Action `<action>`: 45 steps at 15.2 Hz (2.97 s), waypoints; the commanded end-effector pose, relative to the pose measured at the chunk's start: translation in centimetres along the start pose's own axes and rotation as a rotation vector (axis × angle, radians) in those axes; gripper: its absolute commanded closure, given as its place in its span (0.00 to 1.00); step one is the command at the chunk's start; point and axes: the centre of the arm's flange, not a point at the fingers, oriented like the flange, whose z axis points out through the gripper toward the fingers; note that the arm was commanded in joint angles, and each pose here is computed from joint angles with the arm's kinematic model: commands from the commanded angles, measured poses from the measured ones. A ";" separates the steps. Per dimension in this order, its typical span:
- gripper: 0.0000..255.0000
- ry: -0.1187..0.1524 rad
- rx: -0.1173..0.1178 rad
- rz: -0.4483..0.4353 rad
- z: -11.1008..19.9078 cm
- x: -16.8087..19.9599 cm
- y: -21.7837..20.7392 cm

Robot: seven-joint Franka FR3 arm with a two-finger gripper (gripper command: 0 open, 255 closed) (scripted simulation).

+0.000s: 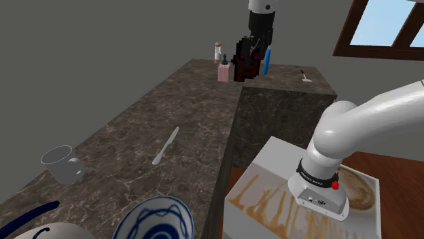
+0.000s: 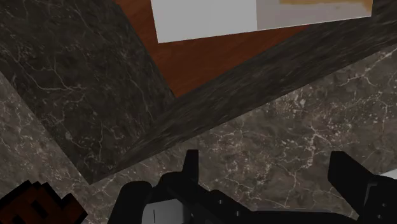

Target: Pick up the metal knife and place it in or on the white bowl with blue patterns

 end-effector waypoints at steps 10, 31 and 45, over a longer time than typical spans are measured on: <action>0.00 -0.040 0.023 0.267 6.2 1.5 -9.6; 0.00 -0.132 0.075 0.891 20.6 13.3 -28.9; 0.00 -0.150 0.086 1.011 27.3 16.4 -32.3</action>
